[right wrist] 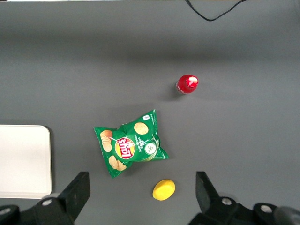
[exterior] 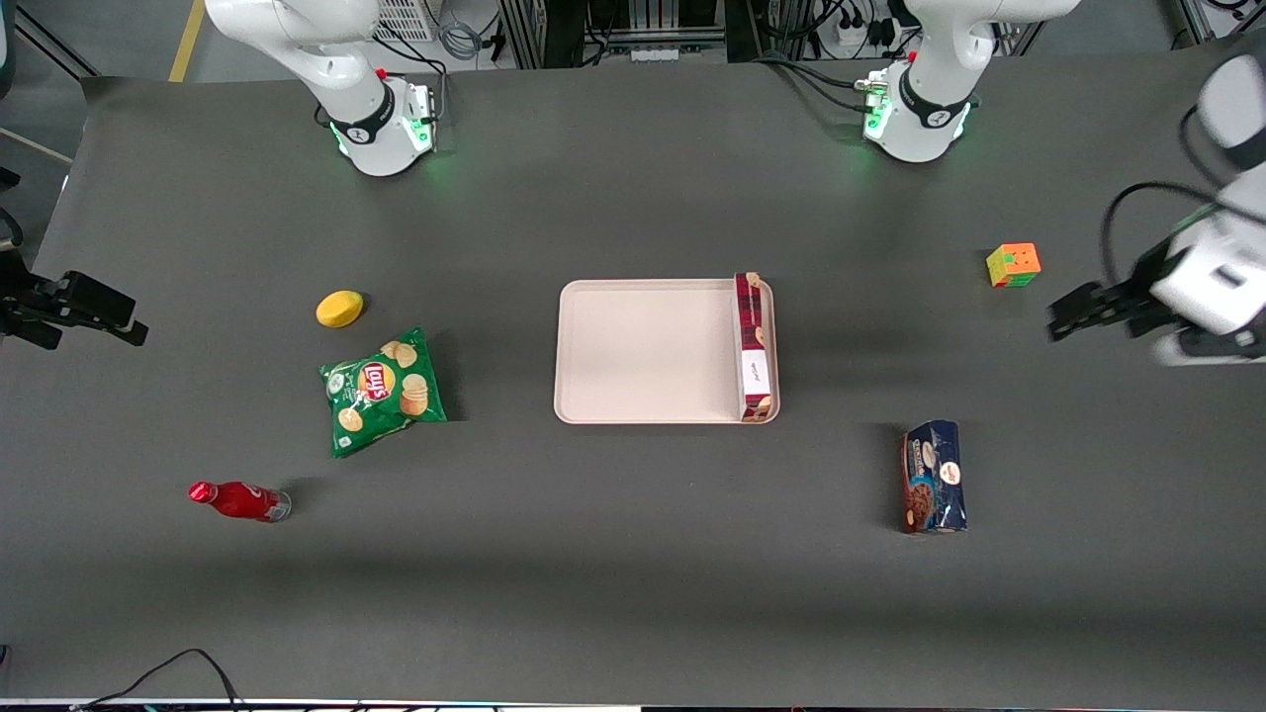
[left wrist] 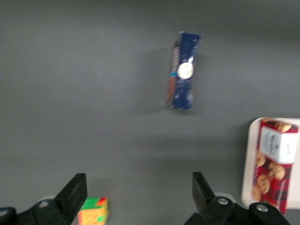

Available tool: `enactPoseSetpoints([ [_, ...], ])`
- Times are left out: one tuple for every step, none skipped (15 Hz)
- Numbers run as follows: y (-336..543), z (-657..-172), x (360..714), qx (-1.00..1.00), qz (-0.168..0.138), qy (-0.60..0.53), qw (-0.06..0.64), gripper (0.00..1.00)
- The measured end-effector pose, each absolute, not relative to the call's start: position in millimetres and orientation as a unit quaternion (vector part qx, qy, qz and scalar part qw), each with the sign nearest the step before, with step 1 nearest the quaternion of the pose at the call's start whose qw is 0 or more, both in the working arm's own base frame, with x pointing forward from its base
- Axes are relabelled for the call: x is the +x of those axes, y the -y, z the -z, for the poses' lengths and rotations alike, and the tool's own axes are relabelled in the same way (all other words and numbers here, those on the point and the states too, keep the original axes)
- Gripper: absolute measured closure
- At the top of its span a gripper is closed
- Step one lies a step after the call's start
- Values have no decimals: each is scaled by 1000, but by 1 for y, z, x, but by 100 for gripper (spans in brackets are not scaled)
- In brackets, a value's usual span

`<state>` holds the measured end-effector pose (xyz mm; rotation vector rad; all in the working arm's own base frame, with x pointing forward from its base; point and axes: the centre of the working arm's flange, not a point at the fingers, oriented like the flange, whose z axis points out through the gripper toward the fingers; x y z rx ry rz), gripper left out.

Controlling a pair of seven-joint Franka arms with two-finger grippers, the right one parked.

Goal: Place red cookie box on tray

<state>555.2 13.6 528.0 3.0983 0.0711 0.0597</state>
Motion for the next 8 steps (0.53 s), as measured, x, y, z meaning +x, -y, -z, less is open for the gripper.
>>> enactPoseSetpoints([
  [-29, -541, 550, 1000, -17, -15, 12, 0],
  [-40, -553, 546, 1000, -14, -7, 3, 0],
  [-46, -565, 543, 1000, -10, -1, -6, 0],
  [-48, -576, 540, 1000, -5, 3, -13, 0],
  [-47, -587, 538, 1000, -2, 6, -18, 0],
  [-46, -596, 536, 1000, -2, 8, -20, 0],
  [-44, -603, 535, 1000, -5, 9, -21, 0],
  [-43, -608, 535, 1000, -8, 11, -21, 0],
])
